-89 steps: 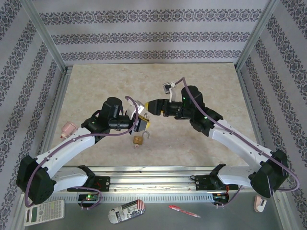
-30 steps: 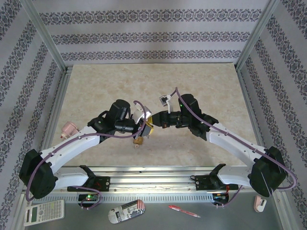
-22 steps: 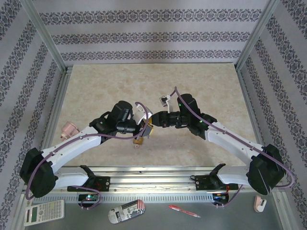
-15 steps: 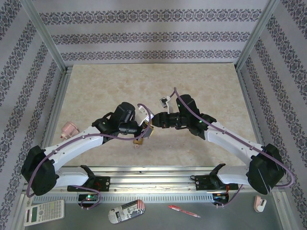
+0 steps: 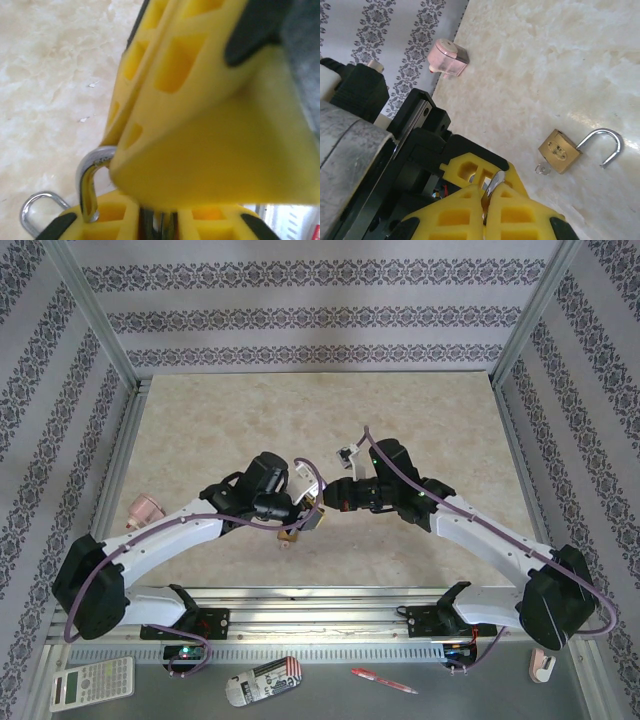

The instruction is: Unlock with the key

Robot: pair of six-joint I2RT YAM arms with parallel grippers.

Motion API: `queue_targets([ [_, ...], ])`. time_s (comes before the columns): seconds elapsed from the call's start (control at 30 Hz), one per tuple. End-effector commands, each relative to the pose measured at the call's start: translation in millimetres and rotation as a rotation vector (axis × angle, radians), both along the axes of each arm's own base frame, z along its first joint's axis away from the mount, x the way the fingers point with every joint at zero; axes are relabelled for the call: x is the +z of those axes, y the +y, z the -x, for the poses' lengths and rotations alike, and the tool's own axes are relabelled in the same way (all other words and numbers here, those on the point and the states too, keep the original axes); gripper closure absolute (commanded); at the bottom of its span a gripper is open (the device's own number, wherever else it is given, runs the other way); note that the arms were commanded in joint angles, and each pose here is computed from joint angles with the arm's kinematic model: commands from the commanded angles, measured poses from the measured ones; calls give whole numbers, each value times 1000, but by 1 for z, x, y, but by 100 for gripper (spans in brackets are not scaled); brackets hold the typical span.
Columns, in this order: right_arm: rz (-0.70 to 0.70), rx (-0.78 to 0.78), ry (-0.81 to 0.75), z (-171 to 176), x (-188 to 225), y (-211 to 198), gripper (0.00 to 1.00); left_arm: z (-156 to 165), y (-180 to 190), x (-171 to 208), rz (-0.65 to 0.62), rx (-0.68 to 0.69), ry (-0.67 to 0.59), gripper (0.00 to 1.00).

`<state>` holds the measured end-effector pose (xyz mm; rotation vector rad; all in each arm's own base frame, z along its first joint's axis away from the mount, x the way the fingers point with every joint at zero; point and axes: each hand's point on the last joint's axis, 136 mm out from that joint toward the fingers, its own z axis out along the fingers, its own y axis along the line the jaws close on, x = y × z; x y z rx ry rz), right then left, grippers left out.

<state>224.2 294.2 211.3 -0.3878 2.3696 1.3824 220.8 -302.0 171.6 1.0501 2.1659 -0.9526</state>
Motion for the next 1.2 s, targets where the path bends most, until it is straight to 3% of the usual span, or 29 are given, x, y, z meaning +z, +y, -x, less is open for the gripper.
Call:
queue_targets([
  [0.0,-46,57,-107,6,22,-2,100,7,-13,22,94,-83,25,64],
  [0.13,-43,27,-112,2,22,-12,100,-4,-5,34,189,-42,61,43],
  [0.33,-42,1,-105,-3,22,-17,100,-22,17,69,435,42,107,30],
  [0.5,-43,-8,-99,-5,20,-19,100,-20,21,78,547,28,185,29],
  [0.73,-40,-19,-92,-6,19,-20,100,-5,18,66,541,-5,251,29],
  [0.9,-52,-18,-77,-7,19,-17,100,-6,16,42,401,46,200,29],
  [1.17,-49,-11,-56,-3,16,-13,100,-16,4,45,399,40,152,29],
])
